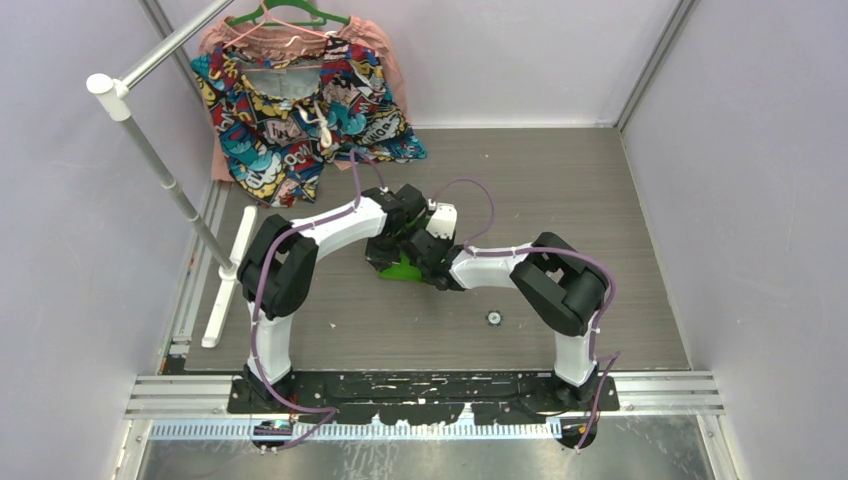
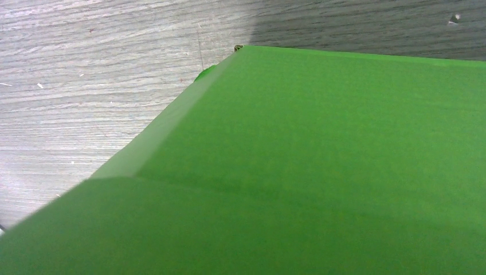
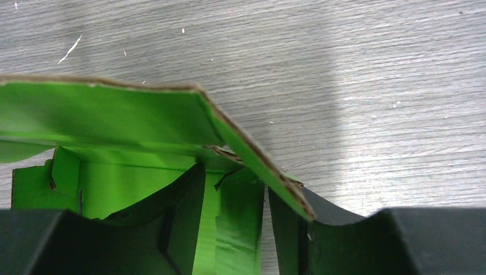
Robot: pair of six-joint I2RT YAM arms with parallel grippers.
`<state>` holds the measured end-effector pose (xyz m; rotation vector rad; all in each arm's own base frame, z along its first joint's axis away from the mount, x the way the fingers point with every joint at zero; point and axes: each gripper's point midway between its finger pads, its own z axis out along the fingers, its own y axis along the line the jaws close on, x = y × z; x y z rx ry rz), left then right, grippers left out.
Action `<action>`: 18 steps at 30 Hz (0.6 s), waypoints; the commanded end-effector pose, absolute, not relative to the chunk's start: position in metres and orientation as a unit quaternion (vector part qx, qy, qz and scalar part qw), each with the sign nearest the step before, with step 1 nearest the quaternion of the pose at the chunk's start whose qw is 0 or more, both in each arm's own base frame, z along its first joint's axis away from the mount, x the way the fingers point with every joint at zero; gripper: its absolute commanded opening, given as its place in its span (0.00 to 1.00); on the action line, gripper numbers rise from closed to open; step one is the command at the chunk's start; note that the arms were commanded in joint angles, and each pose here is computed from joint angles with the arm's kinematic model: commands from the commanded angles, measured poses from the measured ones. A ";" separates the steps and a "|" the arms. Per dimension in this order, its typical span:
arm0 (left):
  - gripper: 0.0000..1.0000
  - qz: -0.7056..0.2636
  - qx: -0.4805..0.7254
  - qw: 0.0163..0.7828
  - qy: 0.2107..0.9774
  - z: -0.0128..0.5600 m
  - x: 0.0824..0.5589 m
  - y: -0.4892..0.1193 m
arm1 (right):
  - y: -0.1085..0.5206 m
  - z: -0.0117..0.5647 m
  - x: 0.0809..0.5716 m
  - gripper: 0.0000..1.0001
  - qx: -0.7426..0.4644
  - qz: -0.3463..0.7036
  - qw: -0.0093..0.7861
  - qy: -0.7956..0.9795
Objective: Fold the paper box
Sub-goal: Fold the paper box at the center of the board.
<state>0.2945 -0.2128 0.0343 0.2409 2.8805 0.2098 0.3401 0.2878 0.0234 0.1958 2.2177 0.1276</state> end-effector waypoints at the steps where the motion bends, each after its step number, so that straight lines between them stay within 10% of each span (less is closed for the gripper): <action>1: 0.00 0.070 0.098 0.108 0.987 0.033 0.285 -0.217 | 0.293 0.031 0.343 0.49 0.084 0.070 0.440 0.891; 10: 0.00 0.072 0.096 0.107 0.987 0.032 0.285 -0.216 | 0.299 0.047 0.335 0.68 0.076 0.142 0.461 0.873; 18: 0.00 0.070 0.095 0.106 0.987 0.030 0.284 -0.218 | 0.292 0.081 0.327 0.61 0.094 0.186 0.486 0.848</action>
